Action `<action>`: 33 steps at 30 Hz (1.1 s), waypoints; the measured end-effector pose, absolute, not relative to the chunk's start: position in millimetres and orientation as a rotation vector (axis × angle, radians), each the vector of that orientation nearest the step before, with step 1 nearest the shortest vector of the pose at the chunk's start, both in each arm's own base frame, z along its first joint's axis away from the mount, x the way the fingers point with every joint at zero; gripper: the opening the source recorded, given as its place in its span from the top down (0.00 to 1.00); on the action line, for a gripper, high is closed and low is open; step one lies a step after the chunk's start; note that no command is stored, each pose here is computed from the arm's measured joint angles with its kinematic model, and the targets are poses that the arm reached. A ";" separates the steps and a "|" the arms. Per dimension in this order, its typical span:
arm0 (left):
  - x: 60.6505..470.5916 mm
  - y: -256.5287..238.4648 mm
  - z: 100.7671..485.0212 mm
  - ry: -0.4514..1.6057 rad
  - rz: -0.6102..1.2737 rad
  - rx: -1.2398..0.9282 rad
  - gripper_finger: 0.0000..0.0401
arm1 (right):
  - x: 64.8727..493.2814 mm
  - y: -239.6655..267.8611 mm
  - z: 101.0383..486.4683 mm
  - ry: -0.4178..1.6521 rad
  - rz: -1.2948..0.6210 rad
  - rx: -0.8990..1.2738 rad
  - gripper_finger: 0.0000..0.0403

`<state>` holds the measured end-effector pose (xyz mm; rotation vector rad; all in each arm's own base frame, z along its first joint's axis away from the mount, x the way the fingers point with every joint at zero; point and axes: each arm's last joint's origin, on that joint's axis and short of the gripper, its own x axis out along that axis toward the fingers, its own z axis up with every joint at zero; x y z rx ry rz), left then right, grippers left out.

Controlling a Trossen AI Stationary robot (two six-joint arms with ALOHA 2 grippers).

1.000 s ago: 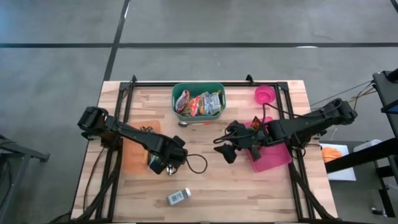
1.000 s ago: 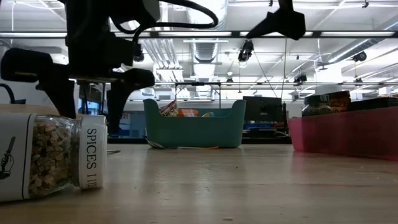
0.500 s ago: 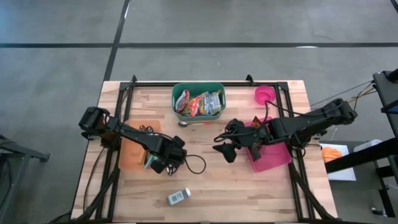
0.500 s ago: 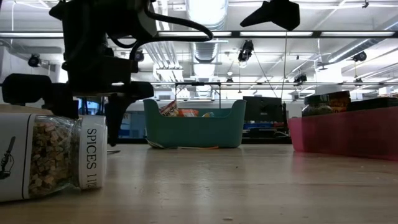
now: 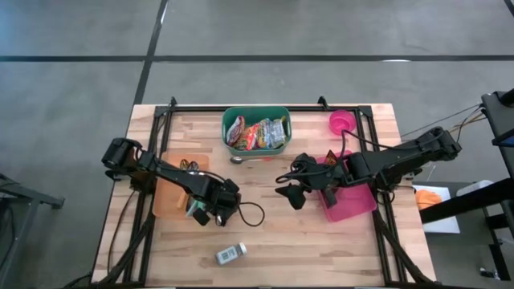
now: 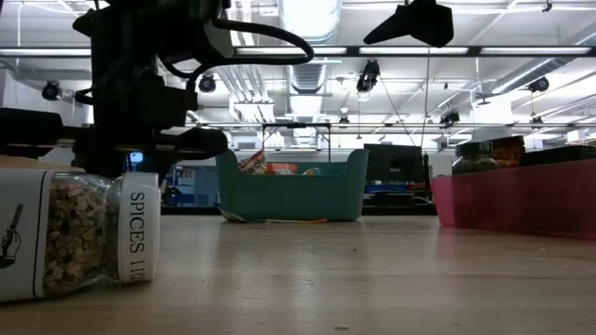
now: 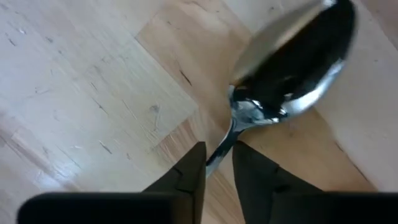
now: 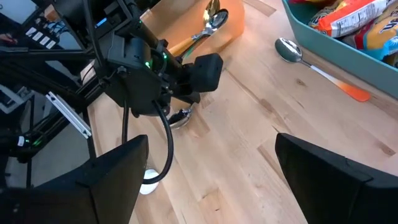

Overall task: Pick & Place Food Item
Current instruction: Put the silver spoon into the orange bin

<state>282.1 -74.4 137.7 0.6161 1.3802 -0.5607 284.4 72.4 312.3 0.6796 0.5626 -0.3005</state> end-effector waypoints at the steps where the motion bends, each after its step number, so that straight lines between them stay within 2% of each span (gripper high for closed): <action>1: 282.0 -74.4 137.6 1.380 -0.561 0.616 0.82 | 284.4 72.4 312.3 0.563 -0.301 0.680 0.14; 10: 283.5 -74.5 138.1 1.366 -0.566 0.643 0.98 | 284.2 72.4 312.5 0.562 -0.300 0.680 0.14; 21: 284.8 -75.1 142.4 1.343 -0.582 0.655 1.00 | 284.2 72.4 312.6 0.561 -0.300 0.681 0.14; 33: 297.8 -78.9 164.9 1.275 -0.561 0.621 1.00 | 284.1 72.3 312.5 0.562 -0.300 0.680 0.14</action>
